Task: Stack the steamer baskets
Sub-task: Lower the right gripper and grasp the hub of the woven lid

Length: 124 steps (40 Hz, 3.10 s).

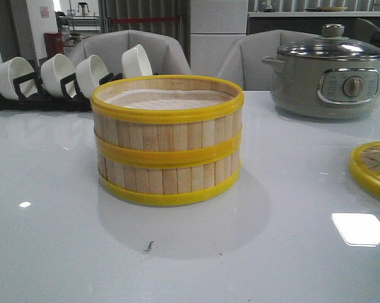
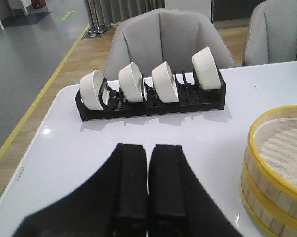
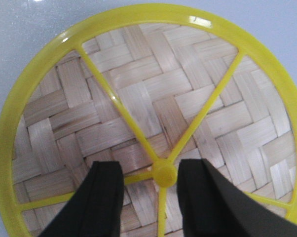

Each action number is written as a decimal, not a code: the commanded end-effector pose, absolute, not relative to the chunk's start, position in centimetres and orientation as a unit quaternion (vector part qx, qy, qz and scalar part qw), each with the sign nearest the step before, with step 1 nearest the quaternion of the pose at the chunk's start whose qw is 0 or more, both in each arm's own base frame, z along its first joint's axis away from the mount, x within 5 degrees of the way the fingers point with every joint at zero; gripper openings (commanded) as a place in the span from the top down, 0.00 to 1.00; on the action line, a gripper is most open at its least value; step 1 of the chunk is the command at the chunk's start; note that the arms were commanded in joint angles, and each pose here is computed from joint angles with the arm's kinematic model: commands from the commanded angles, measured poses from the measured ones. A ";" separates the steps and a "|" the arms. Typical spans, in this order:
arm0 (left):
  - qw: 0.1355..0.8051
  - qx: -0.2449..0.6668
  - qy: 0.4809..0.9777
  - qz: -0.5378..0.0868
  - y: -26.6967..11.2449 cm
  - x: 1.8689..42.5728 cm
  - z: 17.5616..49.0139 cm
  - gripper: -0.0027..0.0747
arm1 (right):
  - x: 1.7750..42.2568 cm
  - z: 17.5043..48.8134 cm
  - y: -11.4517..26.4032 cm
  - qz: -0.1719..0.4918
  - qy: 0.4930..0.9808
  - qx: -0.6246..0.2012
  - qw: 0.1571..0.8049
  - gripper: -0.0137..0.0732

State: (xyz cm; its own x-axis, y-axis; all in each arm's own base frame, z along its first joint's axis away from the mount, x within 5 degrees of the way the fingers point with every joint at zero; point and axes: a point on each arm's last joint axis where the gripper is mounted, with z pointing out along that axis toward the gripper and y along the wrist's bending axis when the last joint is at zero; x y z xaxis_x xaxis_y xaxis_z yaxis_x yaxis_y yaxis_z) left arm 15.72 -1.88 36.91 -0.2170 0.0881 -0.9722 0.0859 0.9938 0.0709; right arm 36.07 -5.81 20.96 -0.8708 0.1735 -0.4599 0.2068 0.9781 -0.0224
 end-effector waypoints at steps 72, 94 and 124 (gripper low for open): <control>0.671 0.062 0.739 -0.013 -2.2 15.7 38.8 0.85 | 36.7 22.7 -7.3 -0.018 0.948 0.141 0.284 0.41; 0.671 0.062 0.739 -0.013 -2.2 15.7 38.8 0.85 | 36.7 22.7 -7.3 -0.018 0.947 0.140 0.289 0.41; 0.671 0.062 0.739 -0.013 -2.2 15.7 38.8 0.85 | 36.8 22.7 -7.3 -0.018 0.947 0.140 0.290 0.41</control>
